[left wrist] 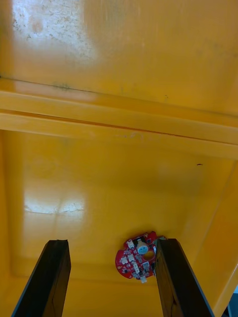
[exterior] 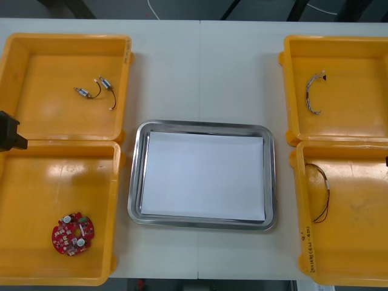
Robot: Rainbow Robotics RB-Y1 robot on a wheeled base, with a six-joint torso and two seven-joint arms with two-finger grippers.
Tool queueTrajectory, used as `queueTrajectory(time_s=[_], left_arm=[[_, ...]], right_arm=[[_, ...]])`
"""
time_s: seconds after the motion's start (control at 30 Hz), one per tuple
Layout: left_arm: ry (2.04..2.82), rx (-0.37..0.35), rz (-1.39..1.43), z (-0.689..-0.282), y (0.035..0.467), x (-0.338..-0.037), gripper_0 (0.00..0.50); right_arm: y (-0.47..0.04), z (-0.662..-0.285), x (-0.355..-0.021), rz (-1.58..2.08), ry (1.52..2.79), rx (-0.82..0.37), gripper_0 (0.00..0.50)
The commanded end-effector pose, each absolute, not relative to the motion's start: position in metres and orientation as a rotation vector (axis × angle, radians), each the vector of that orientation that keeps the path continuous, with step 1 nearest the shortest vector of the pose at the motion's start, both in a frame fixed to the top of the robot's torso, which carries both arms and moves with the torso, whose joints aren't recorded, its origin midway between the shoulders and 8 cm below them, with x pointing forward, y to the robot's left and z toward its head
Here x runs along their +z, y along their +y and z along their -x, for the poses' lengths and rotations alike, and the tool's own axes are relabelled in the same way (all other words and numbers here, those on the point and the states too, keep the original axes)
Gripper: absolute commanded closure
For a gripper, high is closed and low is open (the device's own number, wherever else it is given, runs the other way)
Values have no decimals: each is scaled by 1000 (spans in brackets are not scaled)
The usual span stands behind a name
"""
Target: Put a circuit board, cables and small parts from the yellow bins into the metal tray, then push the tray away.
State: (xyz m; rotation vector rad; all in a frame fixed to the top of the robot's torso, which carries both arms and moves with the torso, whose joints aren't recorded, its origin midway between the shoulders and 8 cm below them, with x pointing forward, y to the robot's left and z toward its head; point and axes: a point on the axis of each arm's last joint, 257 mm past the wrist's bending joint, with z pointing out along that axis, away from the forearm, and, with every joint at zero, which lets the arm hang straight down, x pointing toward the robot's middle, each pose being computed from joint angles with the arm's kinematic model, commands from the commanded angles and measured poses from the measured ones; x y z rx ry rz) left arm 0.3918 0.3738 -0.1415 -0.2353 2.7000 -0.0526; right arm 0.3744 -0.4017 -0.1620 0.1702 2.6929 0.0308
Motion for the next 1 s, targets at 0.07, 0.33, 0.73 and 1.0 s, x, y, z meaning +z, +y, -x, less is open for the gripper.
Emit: queueTrajectory(time_s=[0.07, 0.33, 0.73, 1.0], left_arm=[[2684, 42, 108, -388, 388, -127, 0], [2684, 42, 108, -388, 388, -127, 0], [2684, 42, 108, -388, 388, -127, 0], [2684, 42, 108, -388, 388, -127, 0]], right_arm=[[-408, -371, -157, -243, 2677, 39, 0], [-408, -371, -157, -243, 2677, 39, 0], [-408, -371, -157, -243, 2677, 39, 0], [-408, -371, -157, -243, 2677, 39, 0]])
